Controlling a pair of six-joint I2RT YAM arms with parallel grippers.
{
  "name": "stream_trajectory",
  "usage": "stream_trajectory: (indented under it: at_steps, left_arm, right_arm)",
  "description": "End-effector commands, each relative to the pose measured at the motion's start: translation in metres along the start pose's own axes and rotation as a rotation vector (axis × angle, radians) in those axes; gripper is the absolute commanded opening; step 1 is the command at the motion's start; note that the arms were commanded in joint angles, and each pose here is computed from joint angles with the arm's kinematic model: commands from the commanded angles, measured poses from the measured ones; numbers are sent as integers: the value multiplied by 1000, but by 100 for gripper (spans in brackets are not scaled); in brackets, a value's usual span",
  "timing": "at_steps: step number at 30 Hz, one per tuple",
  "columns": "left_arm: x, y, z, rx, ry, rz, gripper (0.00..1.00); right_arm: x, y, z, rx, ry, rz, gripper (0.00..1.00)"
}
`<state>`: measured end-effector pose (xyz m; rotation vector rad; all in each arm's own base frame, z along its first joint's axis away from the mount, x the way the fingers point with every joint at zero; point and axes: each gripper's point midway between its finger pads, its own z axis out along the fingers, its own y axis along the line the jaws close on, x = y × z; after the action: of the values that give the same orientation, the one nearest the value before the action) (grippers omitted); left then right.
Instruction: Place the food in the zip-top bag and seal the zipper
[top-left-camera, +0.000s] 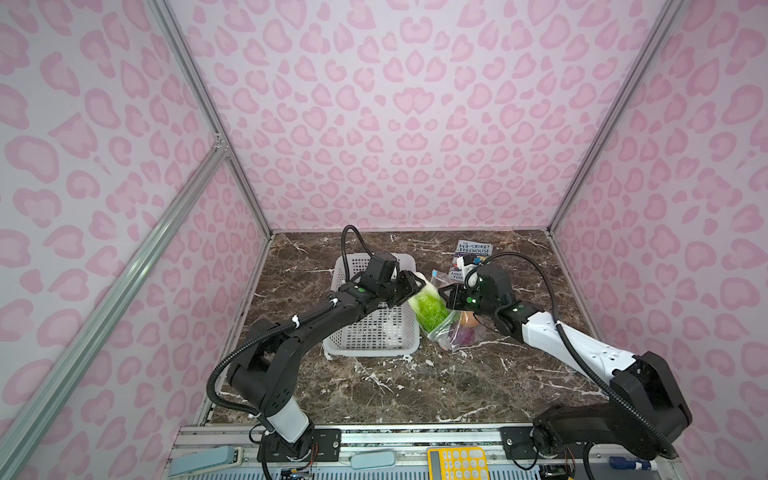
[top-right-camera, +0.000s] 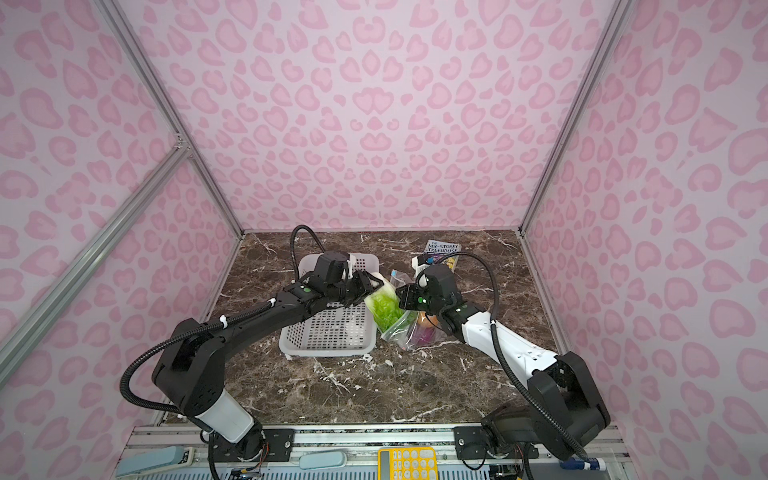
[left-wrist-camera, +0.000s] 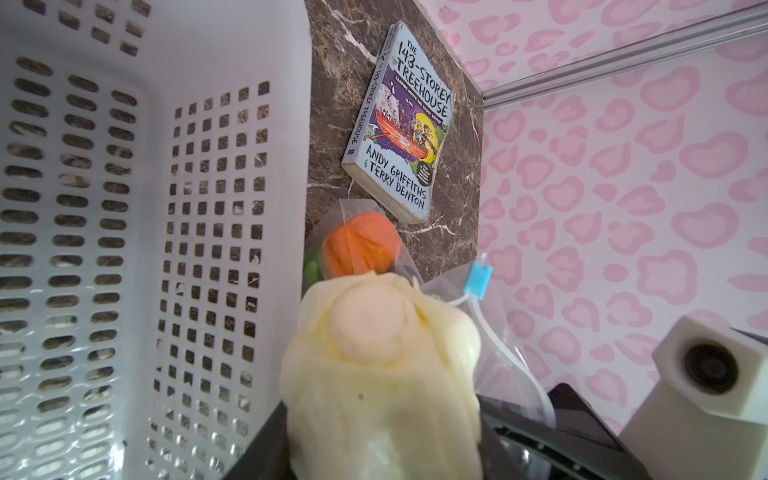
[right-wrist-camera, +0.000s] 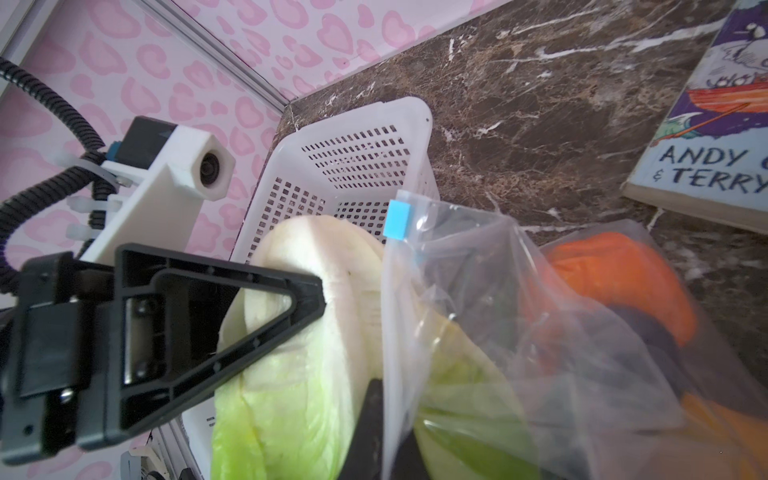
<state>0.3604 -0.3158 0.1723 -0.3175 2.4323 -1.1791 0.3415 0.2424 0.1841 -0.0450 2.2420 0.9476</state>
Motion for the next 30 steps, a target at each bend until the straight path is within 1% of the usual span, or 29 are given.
stream_trajectory:
  at_steps: [1, 4, 9, 14, 17, 19, 24, 30]
  left_arm:
    - [-14, -23, -15, 61, -73, 50, 43]
    - [-25, -37, -29, 92, -138, 75, 39]
    - [-46, -66, -50, 172, -268, 110, 38]
    - [-63, -93, -72, 248, -413, 144, 38]
    - [-74, -102, -86, 269, -491, 153, 38]
    - [-80, -105, -93, 268, -536, 156, 38]
    - [-88, -107, -96, 279, -585, 145, 38]
    - [-99, -114, -102, 233, -636, 224, 38]
  right_arm:
    - [-11, 14, -3, -37, -14, -12, 0]
    - [-25, 23, -9, -26, -21, 28, 0]
    - [-50, 38, -18, -11, -59, 99, 0]
    - [-61, 52, -16, 31, -83, 102, 0]
    - [-61, 54, -8, 50, -78, 120, 0]
    - [-60, 56, -6, 77, -87, 110, 0]
    - [-56, 56, -1, 119, -103, 106, 0]
    - [-53, 48, 1, 177, -85, 49, 0]
